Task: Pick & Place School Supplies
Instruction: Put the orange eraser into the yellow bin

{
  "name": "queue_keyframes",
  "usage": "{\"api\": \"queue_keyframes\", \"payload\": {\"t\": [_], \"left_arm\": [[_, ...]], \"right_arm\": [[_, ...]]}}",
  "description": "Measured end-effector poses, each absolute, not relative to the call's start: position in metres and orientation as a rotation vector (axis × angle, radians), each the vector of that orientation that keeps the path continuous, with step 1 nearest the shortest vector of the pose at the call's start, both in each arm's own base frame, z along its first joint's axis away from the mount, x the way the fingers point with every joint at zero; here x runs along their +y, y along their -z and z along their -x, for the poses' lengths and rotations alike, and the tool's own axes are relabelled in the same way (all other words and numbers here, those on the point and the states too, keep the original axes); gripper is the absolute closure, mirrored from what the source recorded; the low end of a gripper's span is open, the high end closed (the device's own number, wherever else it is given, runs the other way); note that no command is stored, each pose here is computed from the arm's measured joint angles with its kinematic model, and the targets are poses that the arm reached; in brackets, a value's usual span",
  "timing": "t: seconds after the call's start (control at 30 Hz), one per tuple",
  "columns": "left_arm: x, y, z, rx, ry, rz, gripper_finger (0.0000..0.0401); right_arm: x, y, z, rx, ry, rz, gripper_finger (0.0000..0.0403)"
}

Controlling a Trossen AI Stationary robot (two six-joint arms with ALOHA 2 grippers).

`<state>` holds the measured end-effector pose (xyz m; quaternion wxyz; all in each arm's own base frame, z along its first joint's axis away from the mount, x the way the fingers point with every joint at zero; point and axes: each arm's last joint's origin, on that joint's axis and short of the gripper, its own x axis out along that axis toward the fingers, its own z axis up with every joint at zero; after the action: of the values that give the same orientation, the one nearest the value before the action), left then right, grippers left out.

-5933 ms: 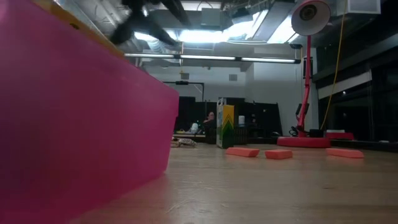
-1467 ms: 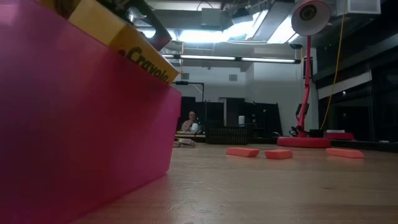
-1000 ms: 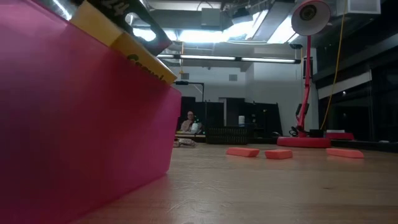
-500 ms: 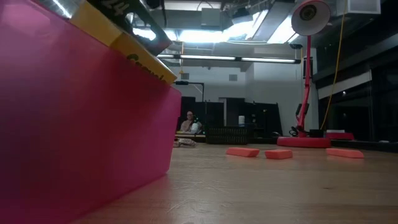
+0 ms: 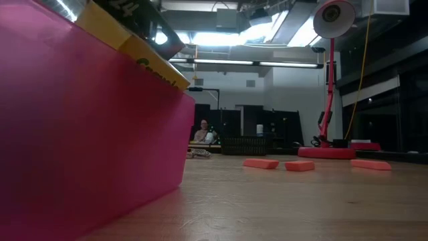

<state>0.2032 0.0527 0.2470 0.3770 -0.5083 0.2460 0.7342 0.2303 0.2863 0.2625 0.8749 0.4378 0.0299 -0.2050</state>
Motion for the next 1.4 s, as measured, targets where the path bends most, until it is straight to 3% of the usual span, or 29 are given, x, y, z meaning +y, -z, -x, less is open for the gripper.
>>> {"api": "queue_keyframes", "payload": {"t": [0.3,0.73,1.4], "left_arm": [[0.048,-0.202,-0.196,0.62,-1.874,1.471,0.0237],[0.045,-0.158,-0.189,0.625,-1.772,1.538,0.0256],[0.043,-0.135,-0.178,0.598,-1.766,1.545,0.0265]], "right_arm": [[0.286,-0.263,-0.23,0.049,0.435,-0.913,0.0275],[0.287,-0.262,-0.229,0.061,0.426,-0.961,0.0275],[0.284,-0.262,-0.233,0.059,0.436,-0.983,0.0275]]}}
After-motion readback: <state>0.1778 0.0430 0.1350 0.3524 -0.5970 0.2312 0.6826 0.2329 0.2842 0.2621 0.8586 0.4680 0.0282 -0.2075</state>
